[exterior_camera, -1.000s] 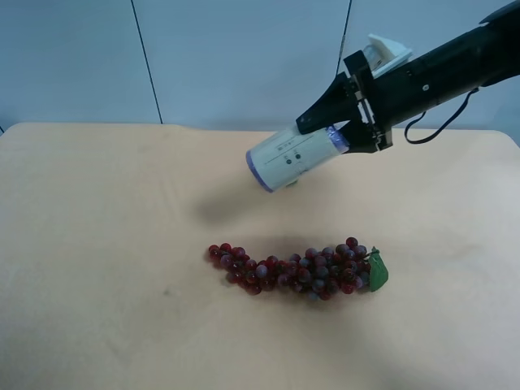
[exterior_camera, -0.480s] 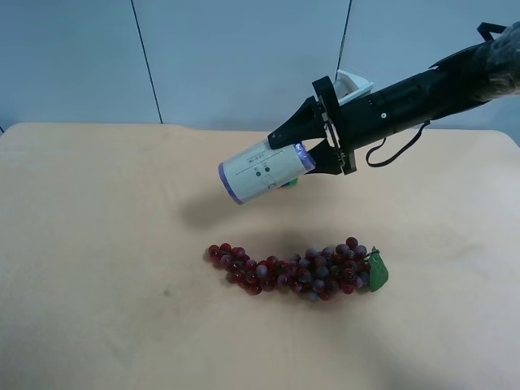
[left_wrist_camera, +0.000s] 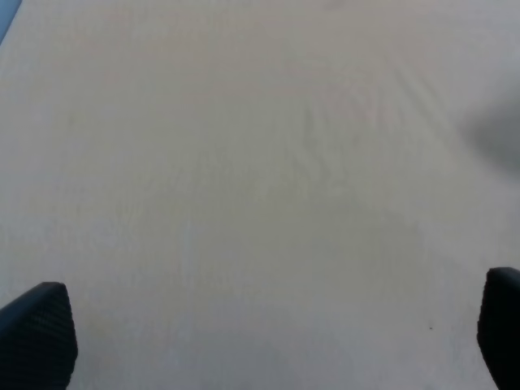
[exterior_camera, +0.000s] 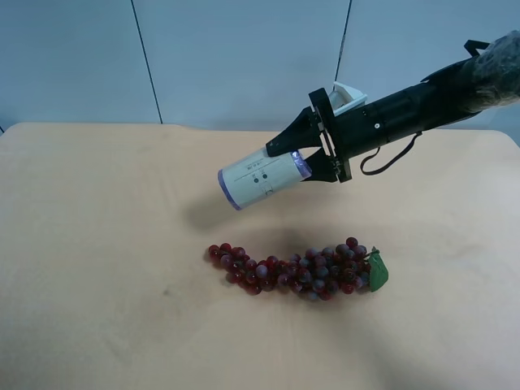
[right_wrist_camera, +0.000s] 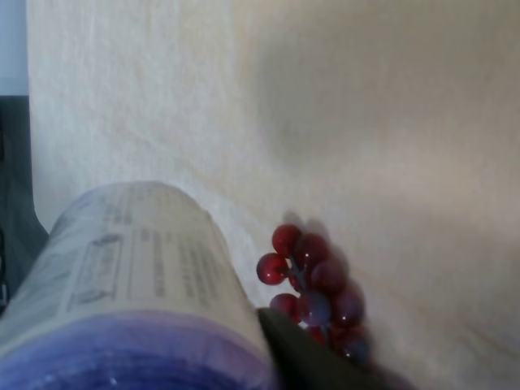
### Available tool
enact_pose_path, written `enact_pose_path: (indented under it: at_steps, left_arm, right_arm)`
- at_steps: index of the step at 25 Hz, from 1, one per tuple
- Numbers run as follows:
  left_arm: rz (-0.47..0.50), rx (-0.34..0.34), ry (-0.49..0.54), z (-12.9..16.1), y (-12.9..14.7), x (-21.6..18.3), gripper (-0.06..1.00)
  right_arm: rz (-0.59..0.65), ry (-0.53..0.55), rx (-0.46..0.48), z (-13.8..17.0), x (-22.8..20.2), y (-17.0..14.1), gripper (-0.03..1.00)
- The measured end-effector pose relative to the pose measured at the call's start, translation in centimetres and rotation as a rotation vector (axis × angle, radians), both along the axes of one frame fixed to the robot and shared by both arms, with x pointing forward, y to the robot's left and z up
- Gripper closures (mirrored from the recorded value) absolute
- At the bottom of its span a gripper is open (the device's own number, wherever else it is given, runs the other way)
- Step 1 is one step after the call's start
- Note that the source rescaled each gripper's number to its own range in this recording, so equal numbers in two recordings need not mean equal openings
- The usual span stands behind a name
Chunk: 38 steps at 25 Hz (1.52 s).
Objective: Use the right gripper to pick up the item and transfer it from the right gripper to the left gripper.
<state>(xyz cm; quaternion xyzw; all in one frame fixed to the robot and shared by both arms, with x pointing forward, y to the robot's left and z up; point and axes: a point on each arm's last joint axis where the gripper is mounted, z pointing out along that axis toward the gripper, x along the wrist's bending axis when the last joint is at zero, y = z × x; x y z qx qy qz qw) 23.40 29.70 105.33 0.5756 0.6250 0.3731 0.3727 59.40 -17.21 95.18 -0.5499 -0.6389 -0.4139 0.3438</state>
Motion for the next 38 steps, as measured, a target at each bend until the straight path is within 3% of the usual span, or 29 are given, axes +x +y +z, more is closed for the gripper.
enact_pose_path:
  at_steps: [5,10,17,22,29,33,38]
  left_arm:
    - [0.006,0.000,-0.002,0.0,0.0,0.0,-0.06]
    - [0.043,-0.055,0.014,0.2,0.2,0.5,-0.06]
    - [0.005,-0.144,0.263,-0.1,-0.1,5.0,-0.06]
    - [-0.117,-0.208,0.385,-0.3,-1.0,8.9,-0.06]
    - [-0.348,-0.319,0.348,0.6,-2.7,14.1,-0.06]
    - [-0.469,-0.410,0.348,-0.2,-3.6,17.1,-0.06]
    - [-0.597,-0.560,0.431,-3.2,-4.5,20.7,-0.06]
  right_arm:
    - [0.012,0.000,-0.001,0.0,-0.2,0.5,0.97]
    - [0.072,0.000,0.004,0.0,-1.1,2.7,0.97]
    - [0.083,0.001,0.009,0.1,-1.3,3.3,0.97]
    - [0.083,0.001,0.010,0.1,-1.3,3.3,0.97]
    - [0.085,-0.004,0.010,0.1,-1.3,3.3,0.97]
    - [0.087,-0.007,0.010,0.1,-1.3,3.3,0.97]
    - [0.081,-0.006,0.018,0.1,-1.2,3.4,0.97]
